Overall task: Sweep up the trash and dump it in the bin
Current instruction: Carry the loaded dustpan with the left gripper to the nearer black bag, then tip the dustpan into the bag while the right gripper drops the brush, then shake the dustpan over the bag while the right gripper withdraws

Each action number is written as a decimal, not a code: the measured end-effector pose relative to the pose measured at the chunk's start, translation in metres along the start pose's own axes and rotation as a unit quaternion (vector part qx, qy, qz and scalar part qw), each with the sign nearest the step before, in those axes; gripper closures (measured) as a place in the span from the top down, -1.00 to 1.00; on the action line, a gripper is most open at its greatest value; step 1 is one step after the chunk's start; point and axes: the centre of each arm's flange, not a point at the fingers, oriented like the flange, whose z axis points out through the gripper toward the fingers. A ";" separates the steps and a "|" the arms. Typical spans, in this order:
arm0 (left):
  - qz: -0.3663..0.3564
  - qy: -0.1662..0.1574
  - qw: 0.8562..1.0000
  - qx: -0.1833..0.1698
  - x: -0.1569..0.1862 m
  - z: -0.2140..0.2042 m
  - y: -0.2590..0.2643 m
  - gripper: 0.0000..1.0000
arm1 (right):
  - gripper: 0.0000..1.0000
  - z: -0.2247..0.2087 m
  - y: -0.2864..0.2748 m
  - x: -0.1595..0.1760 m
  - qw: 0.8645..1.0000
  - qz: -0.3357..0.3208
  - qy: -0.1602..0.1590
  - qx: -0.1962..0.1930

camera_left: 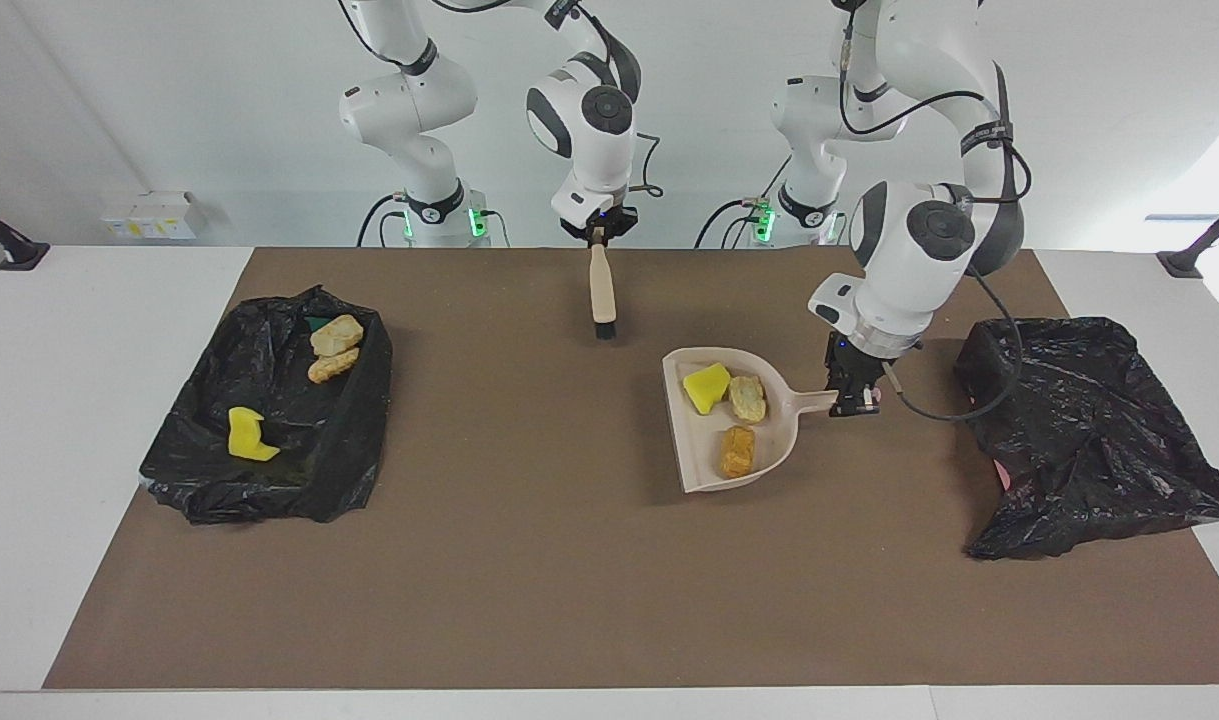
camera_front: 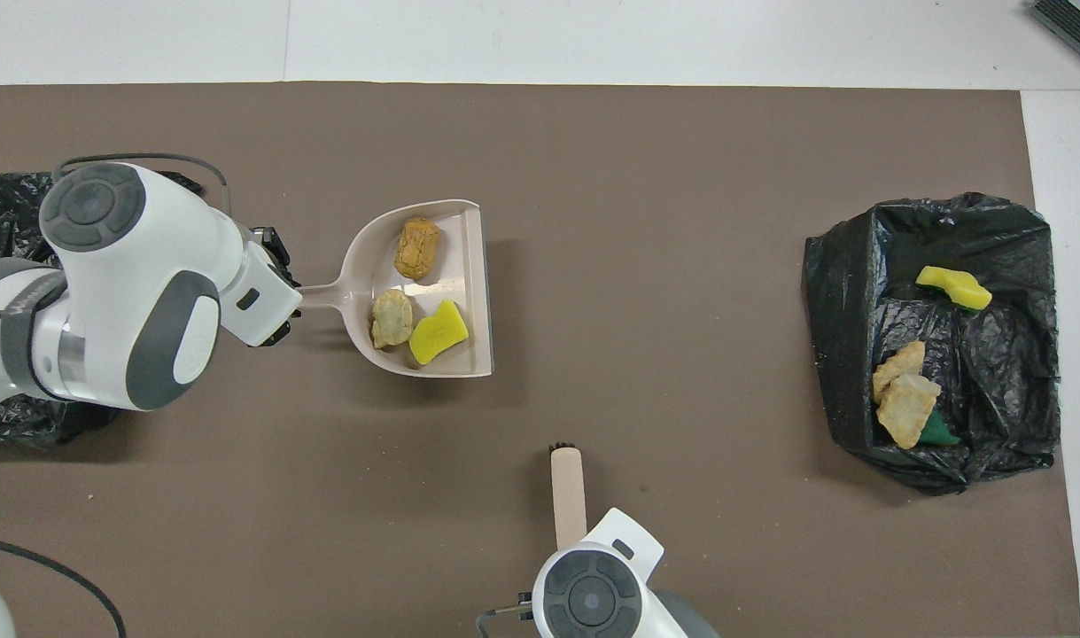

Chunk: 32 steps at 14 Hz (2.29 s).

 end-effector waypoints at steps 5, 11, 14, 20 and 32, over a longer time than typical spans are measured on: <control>-0.028 0.000 1.000 0.005 -0.108 -0.044 -0.029 -0.37 | -0.47 0.020 -0.016 0.001 1.000 0.007 0.000 0.005; -0.103 -0.001 0.995 -0.004 -0.281 -0.104 -0.024 -0.37 | -0.26 0.020 -0.017 0.002 1.000 0.006 0.002 0.005; -0.105 0.000 0.994 -0.009 -0.347 -0.109 -0.004 -0.37 | 0.37 0.009 -0.019 0.013 0.999 -0.021 0.029 -0.009; -0.040 -0.088 0.995 0.018 -0.405 -0.123 -0.003 -0.37 | 1.00 -0.094 0.033 0.109 0.991 0.030 0.122 0.035; 0.070 -0.343 0.937 -0.005 -0.411 -0.136 -0.033 -0.37 | 1.00 -0.241 0.232 0.184 0.982 0.060 0.177 -0.017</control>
